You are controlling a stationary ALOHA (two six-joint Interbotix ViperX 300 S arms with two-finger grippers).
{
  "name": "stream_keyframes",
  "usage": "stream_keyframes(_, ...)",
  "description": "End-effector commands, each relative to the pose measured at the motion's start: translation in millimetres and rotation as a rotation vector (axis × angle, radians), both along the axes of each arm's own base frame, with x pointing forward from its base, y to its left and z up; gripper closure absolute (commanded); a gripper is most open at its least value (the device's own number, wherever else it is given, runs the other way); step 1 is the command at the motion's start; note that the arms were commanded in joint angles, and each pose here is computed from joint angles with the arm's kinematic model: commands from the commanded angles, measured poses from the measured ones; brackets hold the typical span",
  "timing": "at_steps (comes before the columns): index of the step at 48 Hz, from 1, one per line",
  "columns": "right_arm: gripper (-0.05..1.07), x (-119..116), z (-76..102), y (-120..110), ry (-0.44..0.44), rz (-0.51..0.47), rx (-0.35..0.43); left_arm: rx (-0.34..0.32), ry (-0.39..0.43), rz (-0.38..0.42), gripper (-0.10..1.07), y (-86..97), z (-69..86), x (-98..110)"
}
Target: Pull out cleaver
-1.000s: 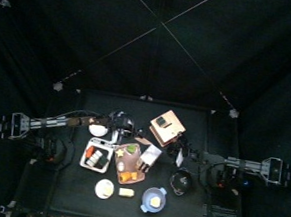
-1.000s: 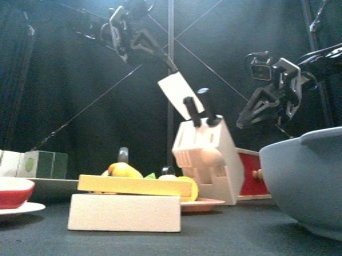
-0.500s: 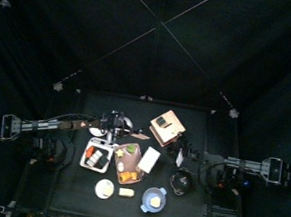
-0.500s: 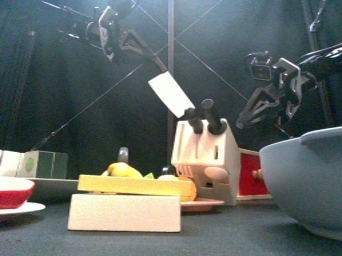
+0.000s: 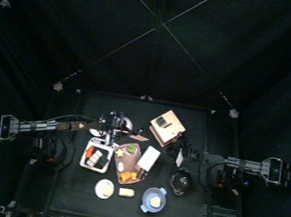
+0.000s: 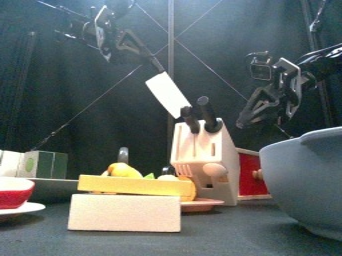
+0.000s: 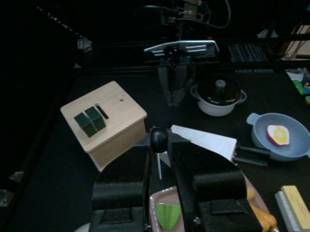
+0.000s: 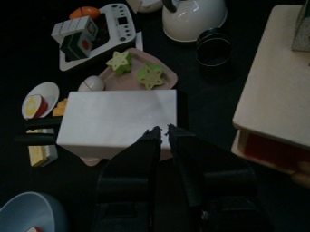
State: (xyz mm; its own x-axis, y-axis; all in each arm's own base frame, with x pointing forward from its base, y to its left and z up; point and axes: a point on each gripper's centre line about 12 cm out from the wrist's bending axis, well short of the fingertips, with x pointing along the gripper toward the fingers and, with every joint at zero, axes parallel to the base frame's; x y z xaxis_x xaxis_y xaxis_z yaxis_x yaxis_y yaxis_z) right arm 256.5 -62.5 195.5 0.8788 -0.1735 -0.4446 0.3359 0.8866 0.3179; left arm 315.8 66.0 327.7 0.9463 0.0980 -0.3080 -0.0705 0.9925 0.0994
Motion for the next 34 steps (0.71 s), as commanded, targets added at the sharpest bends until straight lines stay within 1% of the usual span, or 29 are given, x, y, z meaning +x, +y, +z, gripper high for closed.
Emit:
stream_keyframes(1, 0.43, 12, 5.5, 1, -0.019, 0.018, -0.001, 0.007, -0.044, 0.009, 0.46, -4.3, 9.3, -5)
stream_keyframes(4, 0.43, 21, 0.4, 3, 0.004, 0.034, 0.004, 0.013, -0.059, 0.014, 0.46, -7.9, 9.2, -9)
stream_keyframes(9, 0.43, 34, -5.3, -2, 0.035, 0.024, 0.014, 0.022, -0.086, 0.014, 0.46, -14.3, 11.0, -17)
stream_keyframes(16, 0.43, 45, -16.4, -6, 0.088, 0.016, 0.023, 0.025, -0.102, 0.012, 0.46, -20.7, 8.5, -27)
stream_keyframes(23, 0.43, 46, -27.2, -7, 0.148, 0.003, 0.035, 0.019, -0.105, 0.011, 0.46, -24.9, 3.6, -32)
stream_keyframes(28, 0.43, 44, -32.4, -8, 0.175, -0.018, 0.054, 0.017, -0.107, 0.023, 0.46, -24.5, 0.5, -33)
stream_keyframes(34, 0.43, 39, -39.6, -9, 0.211, -0.046, 0.077, 0.017, -0.109, 0.014, 0.46, -28.7, -1.1, -33)
